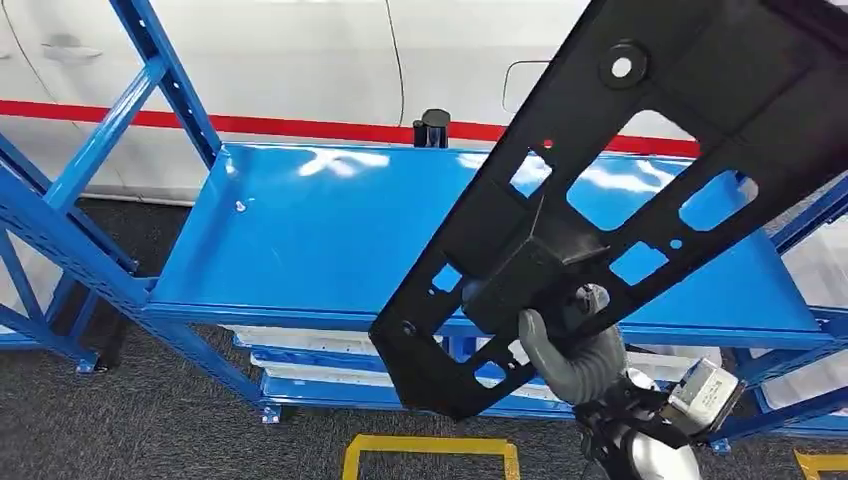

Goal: Take the parts from the cabinet and place them on the table.

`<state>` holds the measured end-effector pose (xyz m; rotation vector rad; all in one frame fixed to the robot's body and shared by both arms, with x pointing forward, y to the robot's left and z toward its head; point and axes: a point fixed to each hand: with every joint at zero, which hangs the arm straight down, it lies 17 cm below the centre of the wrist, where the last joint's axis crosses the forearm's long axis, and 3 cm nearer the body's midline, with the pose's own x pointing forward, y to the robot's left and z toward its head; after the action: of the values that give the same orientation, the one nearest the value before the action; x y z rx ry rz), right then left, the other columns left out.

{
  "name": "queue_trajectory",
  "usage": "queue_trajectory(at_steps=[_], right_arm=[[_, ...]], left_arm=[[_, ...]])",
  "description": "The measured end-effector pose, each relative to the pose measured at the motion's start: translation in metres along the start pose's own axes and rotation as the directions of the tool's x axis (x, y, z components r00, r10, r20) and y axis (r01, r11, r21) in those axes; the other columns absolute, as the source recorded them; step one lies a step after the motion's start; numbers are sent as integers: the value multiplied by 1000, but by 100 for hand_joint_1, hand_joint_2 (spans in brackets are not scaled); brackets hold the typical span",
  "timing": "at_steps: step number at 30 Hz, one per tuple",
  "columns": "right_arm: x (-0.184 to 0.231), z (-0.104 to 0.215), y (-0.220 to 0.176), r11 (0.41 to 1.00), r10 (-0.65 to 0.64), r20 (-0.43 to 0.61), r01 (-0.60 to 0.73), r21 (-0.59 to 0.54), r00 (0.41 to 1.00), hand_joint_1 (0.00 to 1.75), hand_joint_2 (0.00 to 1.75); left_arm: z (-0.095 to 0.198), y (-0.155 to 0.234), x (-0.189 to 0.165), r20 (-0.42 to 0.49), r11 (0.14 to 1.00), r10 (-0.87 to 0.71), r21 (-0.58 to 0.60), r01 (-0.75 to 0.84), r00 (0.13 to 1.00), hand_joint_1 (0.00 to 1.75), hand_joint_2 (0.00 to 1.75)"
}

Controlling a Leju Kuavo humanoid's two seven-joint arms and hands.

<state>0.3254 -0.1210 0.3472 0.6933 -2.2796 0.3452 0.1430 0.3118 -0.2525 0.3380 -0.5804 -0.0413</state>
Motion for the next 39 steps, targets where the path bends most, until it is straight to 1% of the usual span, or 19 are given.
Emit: queue_trajectory(at_steps=[15, 23, 29, 35, 39], right_arm=[[0, 3, 1, 1000, -10, -1, 10, -11, 1000, 175, 175], [7, 11, 13, 999, -17, 4, 16, 48, 1000, 175, 175], [7, 18, 14, 998, -11, -5, 11, 56, 1000, 175, 175], [16, 16, 20, 996, 29, 19, -30, 79, 999, 175, 175], [10, 19, 22, 995, 51, -5, -50, 88, 999, 175, 175]], left_arm=[[0, 2, -2, -4, 1000, -3, 2, 3, 1000, 0, 175], [-1, 1, -1, -3, 1000, -21, -3, 21, 1000, 0, 175], [-1, -1, 1, 4, 1000, -25, -14, 25, 1000, 0, 175], [0, -4, 2, 4, 1000, -15, -15, 15, 1000, 0, 175], [0, -2, 1, 3, 1000, -9, -12, 10, 1000, 0, 175]])
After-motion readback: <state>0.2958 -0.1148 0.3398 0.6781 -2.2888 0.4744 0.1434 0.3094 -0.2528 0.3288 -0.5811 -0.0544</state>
